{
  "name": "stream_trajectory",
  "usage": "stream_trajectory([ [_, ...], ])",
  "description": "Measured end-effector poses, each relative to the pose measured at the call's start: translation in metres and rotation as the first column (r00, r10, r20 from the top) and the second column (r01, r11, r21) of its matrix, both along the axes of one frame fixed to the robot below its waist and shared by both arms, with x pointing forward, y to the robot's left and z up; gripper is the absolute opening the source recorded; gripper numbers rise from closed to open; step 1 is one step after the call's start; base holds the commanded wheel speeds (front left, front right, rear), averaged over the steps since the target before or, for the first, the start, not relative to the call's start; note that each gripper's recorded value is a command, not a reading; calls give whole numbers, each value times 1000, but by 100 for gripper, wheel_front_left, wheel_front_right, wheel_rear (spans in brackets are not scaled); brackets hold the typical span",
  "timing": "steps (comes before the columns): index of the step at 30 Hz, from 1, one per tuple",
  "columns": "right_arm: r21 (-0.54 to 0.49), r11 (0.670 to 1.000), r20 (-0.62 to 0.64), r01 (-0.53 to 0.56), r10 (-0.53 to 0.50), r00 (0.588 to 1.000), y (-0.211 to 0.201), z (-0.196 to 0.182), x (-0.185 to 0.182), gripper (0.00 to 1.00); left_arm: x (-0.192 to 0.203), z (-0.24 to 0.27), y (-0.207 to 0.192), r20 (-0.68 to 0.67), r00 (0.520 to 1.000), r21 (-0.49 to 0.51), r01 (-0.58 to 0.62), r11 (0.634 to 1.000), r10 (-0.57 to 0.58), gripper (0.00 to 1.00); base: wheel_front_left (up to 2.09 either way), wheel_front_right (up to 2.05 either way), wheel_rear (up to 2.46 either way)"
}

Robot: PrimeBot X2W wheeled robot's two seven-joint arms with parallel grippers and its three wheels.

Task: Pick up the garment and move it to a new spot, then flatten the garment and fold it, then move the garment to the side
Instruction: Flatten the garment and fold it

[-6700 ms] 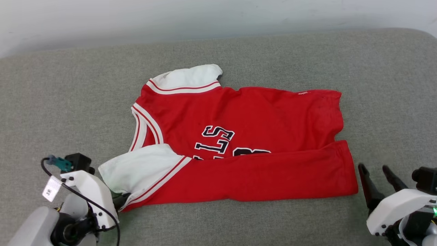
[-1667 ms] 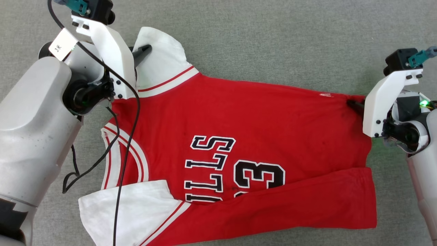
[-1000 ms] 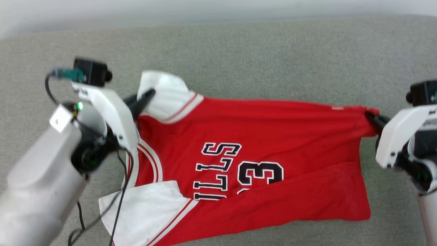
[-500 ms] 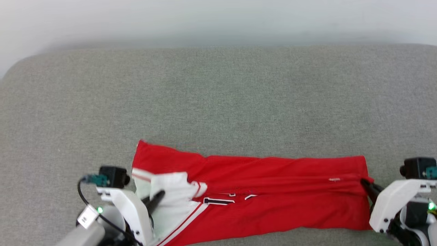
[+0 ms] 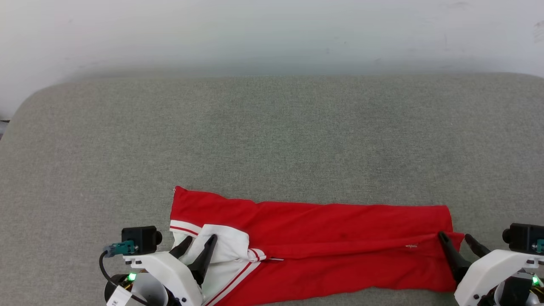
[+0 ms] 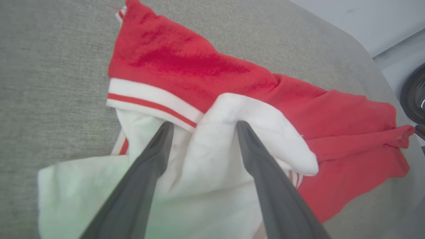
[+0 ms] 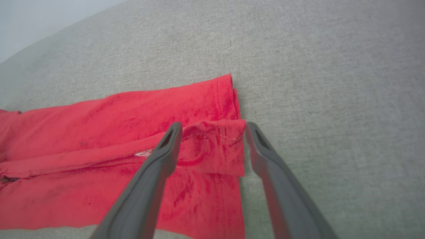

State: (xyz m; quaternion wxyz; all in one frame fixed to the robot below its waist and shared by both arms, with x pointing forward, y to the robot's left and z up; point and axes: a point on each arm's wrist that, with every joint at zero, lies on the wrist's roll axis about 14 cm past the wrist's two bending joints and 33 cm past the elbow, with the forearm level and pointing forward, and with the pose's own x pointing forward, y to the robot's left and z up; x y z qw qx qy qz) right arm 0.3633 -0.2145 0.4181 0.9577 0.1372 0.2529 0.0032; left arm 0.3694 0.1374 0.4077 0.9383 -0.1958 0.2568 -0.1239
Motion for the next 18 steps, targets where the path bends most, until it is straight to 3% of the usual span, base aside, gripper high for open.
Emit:
stream_trajectory([
  [8, -29, 999, 11, 21, -20, 1000, -19, 21, -3, 100, 17, 53, 6, 258, 964, 13, -70, 997, 64, 100, 0, 0, 0],
  [18, -90, 995, -179, -31, 15, 984, -35, 5, -6, 100, 28, 125, 38, 528, 829, 43, -244, 969, 185, 100, 0, 0, 0],
])
